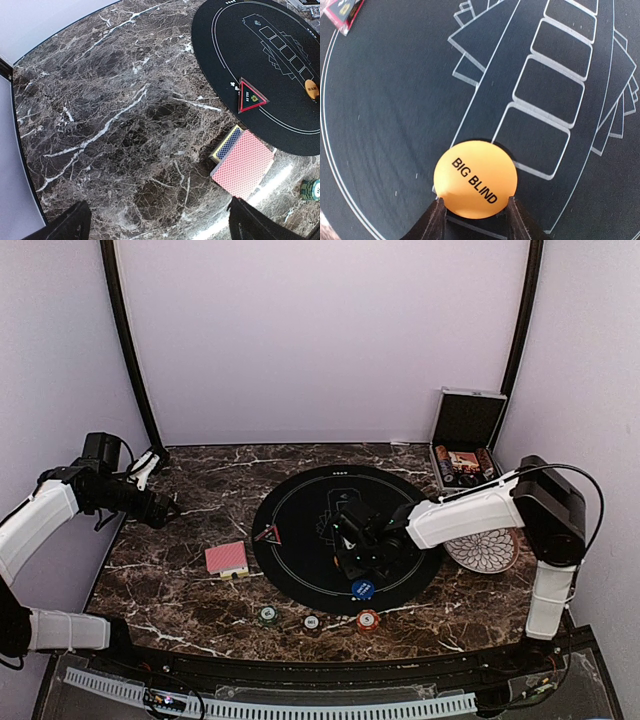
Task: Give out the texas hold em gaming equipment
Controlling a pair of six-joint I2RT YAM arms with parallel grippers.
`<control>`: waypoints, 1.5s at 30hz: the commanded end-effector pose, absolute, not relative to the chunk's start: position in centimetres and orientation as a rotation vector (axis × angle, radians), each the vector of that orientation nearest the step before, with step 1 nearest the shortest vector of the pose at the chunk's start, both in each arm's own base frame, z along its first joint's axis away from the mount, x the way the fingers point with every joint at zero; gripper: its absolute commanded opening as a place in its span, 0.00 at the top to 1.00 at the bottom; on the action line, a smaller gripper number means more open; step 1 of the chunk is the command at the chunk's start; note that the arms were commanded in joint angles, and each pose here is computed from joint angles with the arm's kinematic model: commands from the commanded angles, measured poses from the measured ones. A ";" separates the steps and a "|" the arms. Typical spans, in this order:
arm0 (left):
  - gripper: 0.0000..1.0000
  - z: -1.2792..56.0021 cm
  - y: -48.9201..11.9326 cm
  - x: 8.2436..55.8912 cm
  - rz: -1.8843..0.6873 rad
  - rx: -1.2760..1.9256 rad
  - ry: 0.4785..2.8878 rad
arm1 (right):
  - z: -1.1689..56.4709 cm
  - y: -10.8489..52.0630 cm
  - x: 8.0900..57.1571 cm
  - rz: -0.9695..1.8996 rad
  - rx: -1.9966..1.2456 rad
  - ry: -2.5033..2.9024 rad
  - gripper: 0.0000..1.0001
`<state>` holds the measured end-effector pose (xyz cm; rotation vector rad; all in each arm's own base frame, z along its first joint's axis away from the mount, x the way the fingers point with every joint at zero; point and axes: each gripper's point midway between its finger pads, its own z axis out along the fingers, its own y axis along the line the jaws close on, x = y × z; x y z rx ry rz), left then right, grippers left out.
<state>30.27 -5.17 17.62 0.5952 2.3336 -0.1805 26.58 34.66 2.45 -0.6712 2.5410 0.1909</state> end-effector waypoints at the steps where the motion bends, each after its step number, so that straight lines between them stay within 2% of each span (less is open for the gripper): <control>1: 0.01 18.6 -5.4 29.8 -0.197 0.595 2.320 | 1.8 34.9 28.5 0.166 -0.643 2.532 0.60; 10: 0.01 18.7 -5.4 29.7 -0.201 0.604 2.315 | 1.6 35.6 32.3 0.147 -0.562 2.510 0.61; 28: 0.01 18.2 -5.5 29.1 -0.213 0.618 2.354 | 1.1 35.5 43.9 0.162 -0.329 2.487 0.62; 45: 0.01 17.9 -5.5 28.7 -0.217 0.633 2.364 | 2.3 36.4 50.9 0.171 -0.277 2.439 0.62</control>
